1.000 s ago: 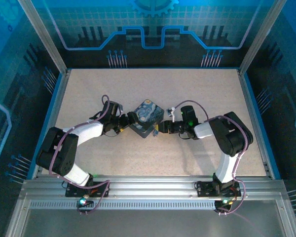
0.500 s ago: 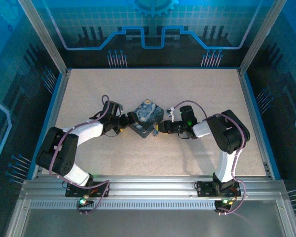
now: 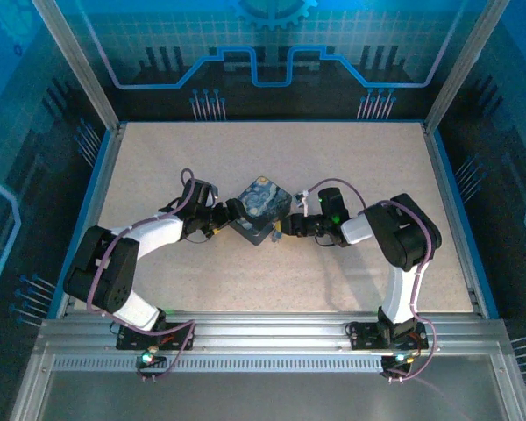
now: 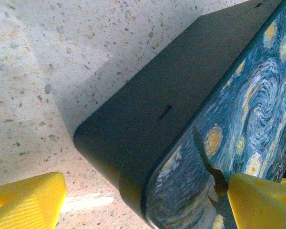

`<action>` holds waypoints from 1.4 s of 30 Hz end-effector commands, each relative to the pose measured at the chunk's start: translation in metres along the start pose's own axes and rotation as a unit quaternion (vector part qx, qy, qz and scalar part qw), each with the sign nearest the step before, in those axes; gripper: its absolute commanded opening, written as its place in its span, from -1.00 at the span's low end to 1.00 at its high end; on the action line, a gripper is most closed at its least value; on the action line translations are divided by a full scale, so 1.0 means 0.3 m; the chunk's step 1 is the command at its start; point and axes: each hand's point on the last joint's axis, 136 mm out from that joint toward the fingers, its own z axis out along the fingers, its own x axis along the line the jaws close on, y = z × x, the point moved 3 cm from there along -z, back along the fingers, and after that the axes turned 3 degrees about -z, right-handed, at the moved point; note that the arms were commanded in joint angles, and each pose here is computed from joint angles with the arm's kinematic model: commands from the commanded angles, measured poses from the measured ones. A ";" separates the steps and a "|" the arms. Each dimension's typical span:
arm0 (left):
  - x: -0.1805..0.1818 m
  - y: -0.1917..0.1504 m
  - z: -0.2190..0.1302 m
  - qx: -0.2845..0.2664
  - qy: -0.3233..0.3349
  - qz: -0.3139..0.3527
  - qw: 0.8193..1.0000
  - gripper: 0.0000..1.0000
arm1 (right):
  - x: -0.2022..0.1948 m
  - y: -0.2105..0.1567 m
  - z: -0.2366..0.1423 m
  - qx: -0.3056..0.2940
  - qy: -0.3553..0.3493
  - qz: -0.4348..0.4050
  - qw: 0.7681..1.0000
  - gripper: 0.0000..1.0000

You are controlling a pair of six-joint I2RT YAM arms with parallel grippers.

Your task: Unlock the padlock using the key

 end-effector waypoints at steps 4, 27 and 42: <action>0.025 -0.030 -0.011 0.016 0.025 -0.013 0.999 0.77 | 0.002 -0.030 0.037 0.019 0.007 0.009 1.000 -0.46; 0.034 -0.034 -0.022 0.012 0.030 -0.009 0.999 0.77 | 0.006 -0.005 -0.021 -0.024 0.001 0.047 0.999 -0.87; 0.045 -0.037 -0.022 0.010 0.037 -0.004 0.999 0.77 | 0.002 0.061 -0.044 -0.074 -0.004 0.072 0.995 -0.91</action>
